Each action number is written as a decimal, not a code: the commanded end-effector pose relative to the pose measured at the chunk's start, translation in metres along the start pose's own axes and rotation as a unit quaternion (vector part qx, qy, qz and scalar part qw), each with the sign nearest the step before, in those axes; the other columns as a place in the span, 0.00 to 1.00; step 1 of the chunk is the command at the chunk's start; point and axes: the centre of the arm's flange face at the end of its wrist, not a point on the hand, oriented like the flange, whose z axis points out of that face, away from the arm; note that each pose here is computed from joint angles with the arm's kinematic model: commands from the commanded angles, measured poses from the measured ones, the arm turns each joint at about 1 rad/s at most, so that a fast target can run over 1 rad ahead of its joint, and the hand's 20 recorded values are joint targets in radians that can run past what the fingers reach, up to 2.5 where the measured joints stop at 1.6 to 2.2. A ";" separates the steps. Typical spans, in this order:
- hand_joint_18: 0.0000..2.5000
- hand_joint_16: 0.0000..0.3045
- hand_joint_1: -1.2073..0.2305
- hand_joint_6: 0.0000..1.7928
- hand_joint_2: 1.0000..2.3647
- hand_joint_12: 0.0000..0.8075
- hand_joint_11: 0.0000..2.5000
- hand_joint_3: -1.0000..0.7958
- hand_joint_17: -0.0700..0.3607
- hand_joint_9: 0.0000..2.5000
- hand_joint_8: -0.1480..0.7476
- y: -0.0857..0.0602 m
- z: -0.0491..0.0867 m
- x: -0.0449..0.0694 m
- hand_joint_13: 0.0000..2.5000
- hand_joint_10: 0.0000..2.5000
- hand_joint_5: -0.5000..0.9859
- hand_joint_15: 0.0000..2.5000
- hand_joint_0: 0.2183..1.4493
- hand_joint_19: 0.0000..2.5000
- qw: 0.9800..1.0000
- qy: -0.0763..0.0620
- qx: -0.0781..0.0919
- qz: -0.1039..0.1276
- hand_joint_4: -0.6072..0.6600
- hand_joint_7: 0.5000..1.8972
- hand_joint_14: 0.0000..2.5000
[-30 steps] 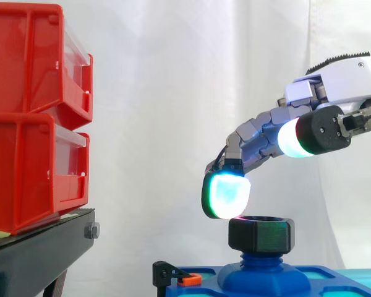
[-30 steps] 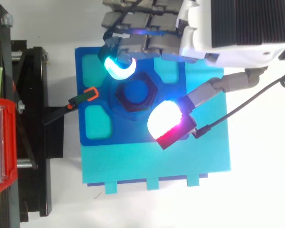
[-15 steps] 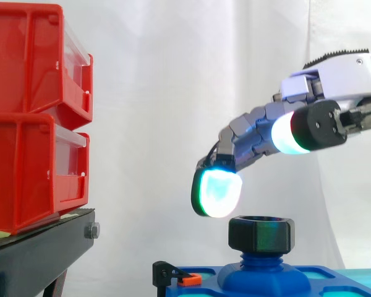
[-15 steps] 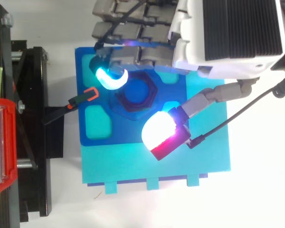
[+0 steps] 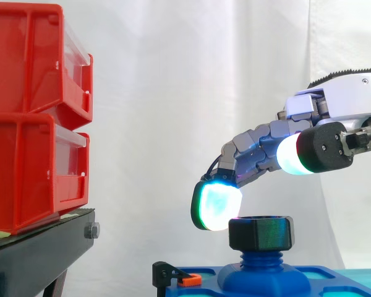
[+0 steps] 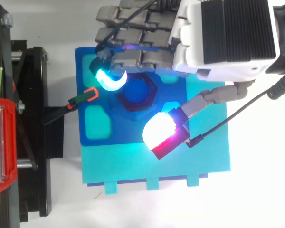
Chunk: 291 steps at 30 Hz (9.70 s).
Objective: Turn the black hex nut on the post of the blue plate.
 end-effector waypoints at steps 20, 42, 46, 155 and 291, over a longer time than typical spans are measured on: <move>0.08 0.17 0.71 0.28 0.00 0.44 0.04 0.28 0.43 0.14 0.42 -0.013 -0.013 -0.004 0.10 0.00 0.23 0.02 0.17 0.08 0.999 0.028 0.016 -0.002 0.69 0.30 0.00; 0.08 0.17 0.71 0.28 0.00 0.43 0.04 0.28 0.43 0.14 0.41 -0.008 -0.016 -0.022 0.10 0.00 0.23 0.02 0.17 0.08 0.998 0.049 0.020 -0.020 0.69 0.30 0.00; 0.08 0.17 0.71 0.28 0.00 0.43 0.04 0.28 0.43 0.14 0.41 -0.007 -0.019 -0.028 0.10 0.00 0.23 0.02 0.17 0.08 0.998 0.047 0.020 -0.023 0.69 0.30 0.00; 0.07 0.16 0.71 0.28 0.00 0.42 0.02 0.28 0.42 0.14 0.40 0.025 -0.001 -0.020 0.10 0.00 0.22 0.02 0.18 0.08 0.999 -0.031 0.002 0.010 0.68 0.25 0.00; 0.10 0.19 0.53 0.28 0.00 0.48 0.07 0.28 0.47 0.13 0.43 -0.021 -0.003 -0.031 0.10 0.00 0.18 0.02 0.11 0.07 0.999 0.016 0.009 -0.035 0.66 0.23 0.00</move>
